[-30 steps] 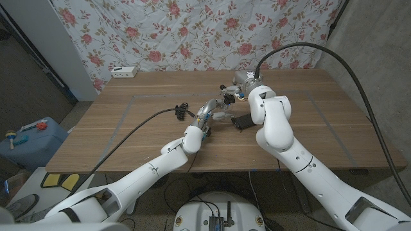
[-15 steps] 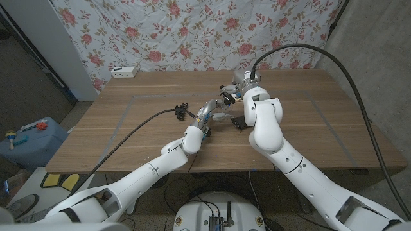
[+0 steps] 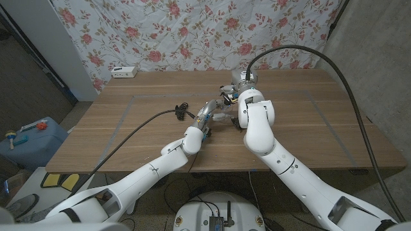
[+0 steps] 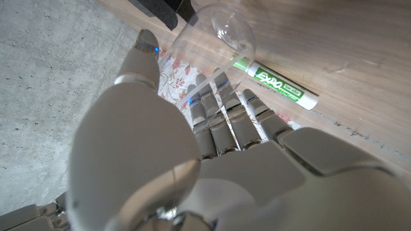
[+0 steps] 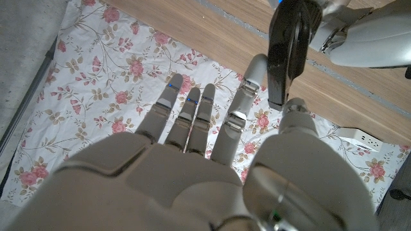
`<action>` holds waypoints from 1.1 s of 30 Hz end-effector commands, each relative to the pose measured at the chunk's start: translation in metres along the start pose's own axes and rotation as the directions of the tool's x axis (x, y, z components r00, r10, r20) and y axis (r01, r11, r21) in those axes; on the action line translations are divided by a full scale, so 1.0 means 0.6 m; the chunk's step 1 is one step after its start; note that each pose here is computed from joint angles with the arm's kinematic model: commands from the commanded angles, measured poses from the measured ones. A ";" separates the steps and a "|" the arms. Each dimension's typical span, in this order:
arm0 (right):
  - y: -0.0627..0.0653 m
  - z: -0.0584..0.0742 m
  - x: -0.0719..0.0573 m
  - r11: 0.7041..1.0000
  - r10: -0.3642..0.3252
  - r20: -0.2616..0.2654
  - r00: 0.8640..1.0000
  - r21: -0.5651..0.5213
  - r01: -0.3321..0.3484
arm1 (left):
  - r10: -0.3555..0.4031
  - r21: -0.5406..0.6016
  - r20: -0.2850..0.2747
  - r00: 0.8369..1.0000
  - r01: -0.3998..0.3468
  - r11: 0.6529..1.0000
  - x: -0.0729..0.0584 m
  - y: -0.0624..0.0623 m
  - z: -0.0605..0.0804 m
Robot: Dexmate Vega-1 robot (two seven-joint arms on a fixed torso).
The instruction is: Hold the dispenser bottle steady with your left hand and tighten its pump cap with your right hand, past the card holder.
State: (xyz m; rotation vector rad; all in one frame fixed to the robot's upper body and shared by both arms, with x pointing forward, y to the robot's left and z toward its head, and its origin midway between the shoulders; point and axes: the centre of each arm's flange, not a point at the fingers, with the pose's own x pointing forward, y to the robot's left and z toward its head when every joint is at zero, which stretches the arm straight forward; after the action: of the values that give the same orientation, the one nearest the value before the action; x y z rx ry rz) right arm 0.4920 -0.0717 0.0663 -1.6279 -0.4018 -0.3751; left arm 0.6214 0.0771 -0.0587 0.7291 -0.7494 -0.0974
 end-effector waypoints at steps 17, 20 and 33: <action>0.011 0.018 0.003 0.999 -0.030 -0.039 0.999 -0.022 0.030 | -0.001 -0.013 0.002 1.000 0.001 1.000 0.000 -0.003 -0.001; 0.010 0.018 0.004 0.999 -0.032 -0.044 0.998 -0.017 0.031 | -0.002 -0.014 0.004 1.000 0.002 1.000 0.001 -0.004 -0.001; 0.011 0.019 0.011 1.000 0.000 -0.087 0.996 -0.004 0.000 | -0.007 -0.017 0.003 1.000 0.007 1.000 0.003 -0.004 -0.002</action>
State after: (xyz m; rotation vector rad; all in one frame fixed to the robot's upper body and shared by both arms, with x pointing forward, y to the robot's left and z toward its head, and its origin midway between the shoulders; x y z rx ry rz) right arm 0.4982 -0.0606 0.0611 -1.6254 -0.3740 -0.4394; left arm 0.6230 0.0760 -0.0600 0.7159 -0.7496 -0.1053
